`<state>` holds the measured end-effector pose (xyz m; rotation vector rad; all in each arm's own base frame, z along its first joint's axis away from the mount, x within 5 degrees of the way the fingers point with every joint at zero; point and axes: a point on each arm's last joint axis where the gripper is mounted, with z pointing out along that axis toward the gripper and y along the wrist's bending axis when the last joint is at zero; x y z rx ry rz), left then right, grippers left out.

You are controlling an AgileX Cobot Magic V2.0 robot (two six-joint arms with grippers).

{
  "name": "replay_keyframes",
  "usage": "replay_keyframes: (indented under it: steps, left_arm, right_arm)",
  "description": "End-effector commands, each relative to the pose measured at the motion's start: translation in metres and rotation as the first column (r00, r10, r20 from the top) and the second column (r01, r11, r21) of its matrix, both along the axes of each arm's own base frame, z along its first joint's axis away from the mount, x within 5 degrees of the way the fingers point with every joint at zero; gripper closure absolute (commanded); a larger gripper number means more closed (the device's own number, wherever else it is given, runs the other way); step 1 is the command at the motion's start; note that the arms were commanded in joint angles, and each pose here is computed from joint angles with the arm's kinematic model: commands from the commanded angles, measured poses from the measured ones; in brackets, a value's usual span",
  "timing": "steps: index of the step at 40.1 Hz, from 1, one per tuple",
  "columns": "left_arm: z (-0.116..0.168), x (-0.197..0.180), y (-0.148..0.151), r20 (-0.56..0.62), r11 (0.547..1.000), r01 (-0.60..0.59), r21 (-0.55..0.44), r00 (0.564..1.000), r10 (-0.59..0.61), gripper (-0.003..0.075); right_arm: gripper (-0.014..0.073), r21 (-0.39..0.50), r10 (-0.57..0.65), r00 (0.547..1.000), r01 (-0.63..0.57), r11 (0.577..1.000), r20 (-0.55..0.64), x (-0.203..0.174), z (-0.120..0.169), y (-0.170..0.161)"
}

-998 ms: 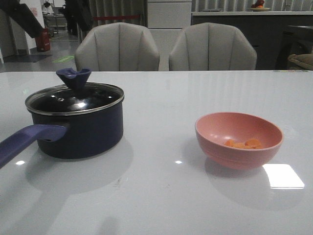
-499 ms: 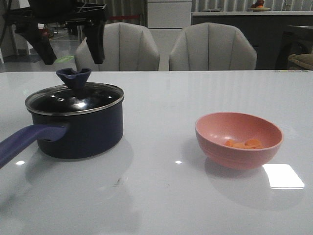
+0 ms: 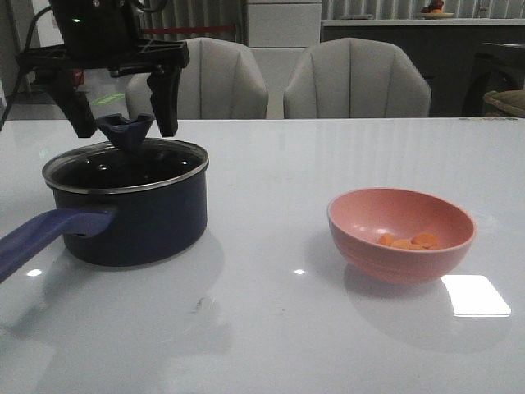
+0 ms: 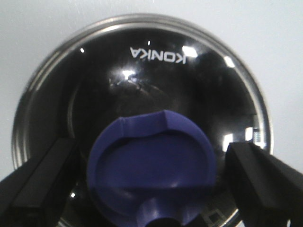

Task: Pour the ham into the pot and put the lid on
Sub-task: 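Lower the left gripper onto the purple lid knob and grasp it, then lift the glass lid off the saucepan with the left gripper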

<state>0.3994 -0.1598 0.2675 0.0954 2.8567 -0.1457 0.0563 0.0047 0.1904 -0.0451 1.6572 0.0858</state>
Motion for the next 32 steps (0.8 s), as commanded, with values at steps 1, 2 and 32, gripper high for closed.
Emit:
replay_keyframes:
  steps: [1,2,32]
  left_arm:
    - [0.0241,-0.0023,0.0016,0.058,0.999,-0.016,-0.040,0.998,0.018,0.0082]
    - [0.0229,-0.0020,0.0015,0.054,0.999,-0.016,-0.038,0.998,0.018,0.0082]
    - [0.0203,0.0038,-0.0008,0.094,0.998,-0.017,-0.056,0.995,0.022,0.0456]
  right_arm:
    - [0.0434,-0.006,-0.004,0.994,0.005,1.000,0.112,-0.0014,0.0107,-0.0004]
    - [0.0434,-0.006,-0.004,0.994,0.005,1.000,0.112,-0.0014,0.0107,-0.0004]
    - [0.0434,-0.006,-0.004,0.994,0.005,1.000,0.112,-0.0014,0.0107,-0.0004]
